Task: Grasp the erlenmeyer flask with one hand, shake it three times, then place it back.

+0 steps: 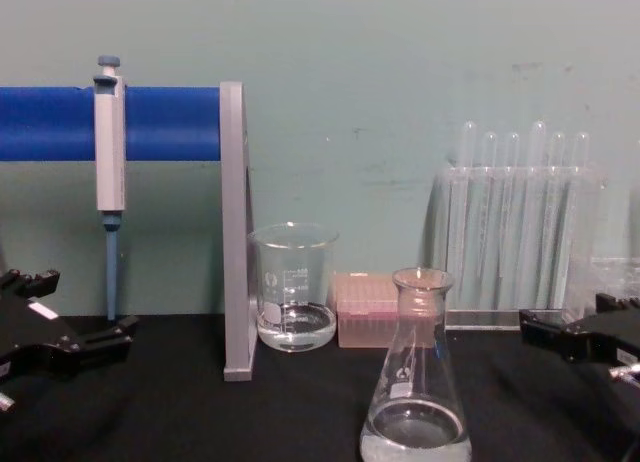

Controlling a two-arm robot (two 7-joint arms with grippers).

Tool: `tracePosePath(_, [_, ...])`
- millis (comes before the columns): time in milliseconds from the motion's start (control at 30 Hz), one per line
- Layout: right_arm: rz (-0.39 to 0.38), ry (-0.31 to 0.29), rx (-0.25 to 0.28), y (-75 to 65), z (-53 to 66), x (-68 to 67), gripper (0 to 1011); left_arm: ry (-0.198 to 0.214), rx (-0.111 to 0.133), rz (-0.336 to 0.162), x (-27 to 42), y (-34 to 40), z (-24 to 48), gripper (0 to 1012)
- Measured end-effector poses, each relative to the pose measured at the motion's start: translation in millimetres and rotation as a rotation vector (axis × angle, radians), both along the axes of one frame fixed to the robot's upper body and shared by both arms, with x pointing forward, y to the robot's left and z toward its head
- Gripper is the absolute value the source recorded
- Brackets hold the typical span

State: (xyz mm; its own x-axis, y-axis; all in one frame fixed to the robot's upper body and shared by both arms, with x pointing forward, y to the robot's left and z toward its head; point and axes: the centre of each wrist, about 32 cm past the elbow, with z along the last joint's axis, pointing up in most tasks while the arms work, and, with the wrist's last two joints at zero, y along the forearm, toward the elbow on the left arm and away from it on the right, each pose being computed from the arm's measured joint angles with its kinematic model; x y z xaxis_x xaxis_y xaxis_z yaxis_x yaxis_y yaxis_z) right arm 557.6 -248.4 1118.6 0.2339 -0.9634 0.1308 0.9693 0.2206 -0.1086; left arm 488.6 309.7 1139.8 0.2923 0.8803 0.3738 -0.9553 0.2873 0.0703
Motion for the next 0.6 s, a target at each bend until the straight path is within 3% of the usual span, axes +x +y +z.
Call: tracePosePath(600, [0.001,-0.001,0.001,0.3,0.3,0.0,1003,0.000,0.000,0.000,0.0,0.0,0.0,1001])
